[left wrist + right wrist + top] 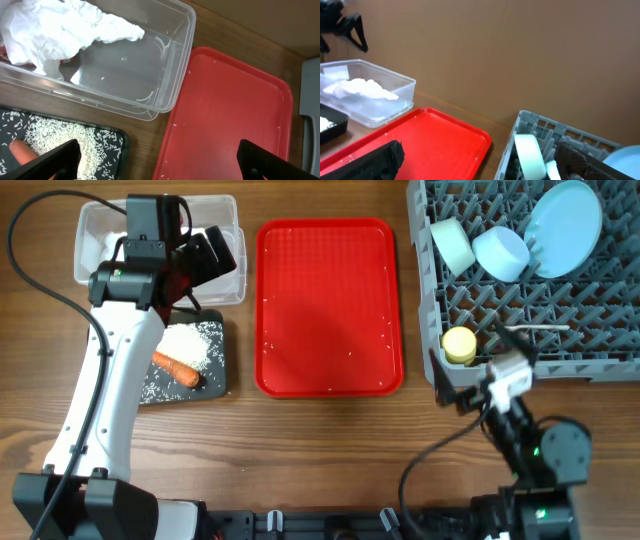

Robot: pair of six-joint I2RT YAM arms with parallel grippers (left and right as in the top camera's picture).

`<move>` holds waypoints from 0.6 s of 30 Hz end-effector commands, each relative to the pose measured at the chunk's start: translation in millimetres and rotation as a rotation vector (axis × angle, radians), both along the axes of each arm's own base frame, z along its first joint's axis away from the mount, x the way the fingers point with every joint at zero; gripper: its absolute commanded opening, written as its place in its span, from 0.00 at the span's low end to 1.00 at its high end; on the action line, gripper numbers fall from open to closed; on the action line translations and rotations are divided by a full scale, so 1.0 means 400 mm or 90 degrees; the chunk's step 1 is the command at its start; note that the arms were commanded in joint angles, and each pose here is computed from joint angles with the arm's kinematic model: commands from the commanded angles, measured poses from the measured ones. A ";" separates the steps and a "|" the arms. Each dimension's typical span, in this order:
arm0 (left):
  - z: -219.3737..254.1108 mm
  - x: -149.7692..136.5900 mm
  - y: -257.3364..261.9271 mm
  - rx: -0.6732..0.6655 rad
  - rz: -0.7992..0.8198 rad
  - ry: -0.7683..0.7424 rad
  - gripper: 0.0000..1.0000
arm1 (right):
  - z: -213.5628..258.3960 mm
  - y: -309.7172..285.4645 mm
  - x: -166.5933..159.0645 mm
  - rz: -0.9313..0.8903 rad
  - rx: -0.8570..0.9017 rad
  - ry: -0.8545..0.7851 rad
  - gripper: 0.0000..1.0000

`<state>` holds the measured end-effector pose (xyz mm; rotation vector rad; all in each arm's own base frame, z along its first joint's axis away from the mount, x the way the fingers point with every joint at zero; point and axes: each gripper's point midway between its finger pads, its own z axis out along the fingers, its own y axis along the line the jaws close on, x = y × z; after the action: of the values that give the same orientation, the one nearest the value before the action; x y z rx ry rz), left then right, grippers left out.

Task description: Sort waste into correct bins and load items into the dishwasher rack

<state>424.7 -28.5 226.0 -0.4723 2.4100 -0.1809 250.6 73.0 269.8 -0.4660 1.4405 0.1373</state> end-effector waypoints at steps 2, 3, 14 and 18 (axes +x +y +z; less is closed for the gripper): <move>0.009 0.003 0.007 -0.002 0.011 -0.006 1.00 | -0.071 -0.019 -0.035 -0.026 0.005 -0.047 1.00; 0.009 0.003 0.007 -0.002 0.011 -0.006 1.00 | -0.091 -0.018 -0.036 -0.025 0.008 -0.050 1.00; 0.009 0.003 0.007 -0.003 0.011 -0.006 1.00 | -0.201 -0.028 -0.035 -0.039 0.034 0.013 1.00; 0.009 0.003 0.007 -0.003 0.011 -0.006 1.00 | -0.226 -0.020 -0.036 -0.027 0.077 0.058 1.00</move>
<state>424.5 -28.5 225.3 -0.4727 2.4126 -0.1801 236.6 65.2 177.5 -0.3848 1.5165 0.1656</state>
